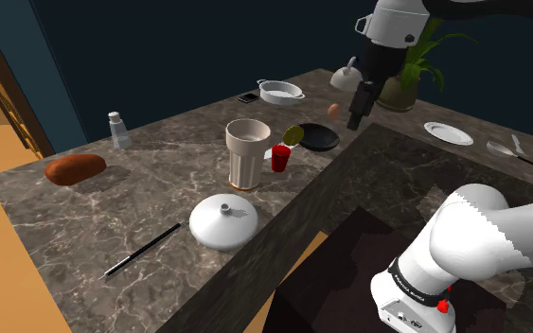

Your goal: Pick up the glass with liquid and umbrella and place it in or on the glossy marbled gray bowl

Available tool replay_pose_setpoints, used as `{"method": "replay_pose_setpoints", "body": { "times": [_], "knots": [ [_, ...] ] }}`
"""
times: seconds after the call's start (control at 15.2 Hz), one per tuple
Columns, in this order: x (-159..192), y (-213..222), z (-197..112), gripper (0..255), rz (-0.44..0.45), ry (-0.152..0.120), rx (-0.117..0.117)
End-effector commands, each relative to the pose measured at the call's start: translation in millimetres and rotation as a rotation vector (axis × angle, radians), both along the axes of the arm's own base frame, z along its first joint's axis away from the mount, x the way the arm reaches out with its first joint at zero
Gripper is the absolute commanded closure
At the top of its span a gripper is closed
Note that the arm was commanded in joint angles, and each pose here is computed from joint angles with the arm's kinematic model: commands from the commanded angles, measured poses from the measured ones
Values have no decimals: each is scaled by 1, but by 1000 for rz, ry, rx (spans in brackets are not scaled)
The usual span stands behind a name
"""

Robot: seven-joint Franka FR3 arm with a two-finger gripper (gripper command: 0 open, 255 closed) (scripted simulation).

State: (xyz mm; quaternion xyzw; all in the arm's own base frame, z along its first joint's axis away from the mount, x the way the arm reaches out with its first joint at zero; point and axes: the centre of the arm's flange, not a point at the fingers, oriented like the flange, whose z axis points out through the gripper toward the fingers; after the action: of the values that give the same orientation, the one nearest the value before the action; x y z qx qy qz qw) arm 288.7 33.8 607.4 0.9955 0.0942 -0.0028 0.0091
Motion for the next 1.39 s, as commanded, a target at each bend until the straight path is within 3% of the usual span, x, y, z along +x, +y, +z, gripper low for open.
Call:
{"method": "replay_pose_setpoints", "body": {
  "times": [0.0,1.12,1.32],
  "knots": [
    [0,0,0,0,0,0,0],
    [186,30,-121,0,36,1,26],
    [187,31,-133,0,36,1,27]
  ]
}}
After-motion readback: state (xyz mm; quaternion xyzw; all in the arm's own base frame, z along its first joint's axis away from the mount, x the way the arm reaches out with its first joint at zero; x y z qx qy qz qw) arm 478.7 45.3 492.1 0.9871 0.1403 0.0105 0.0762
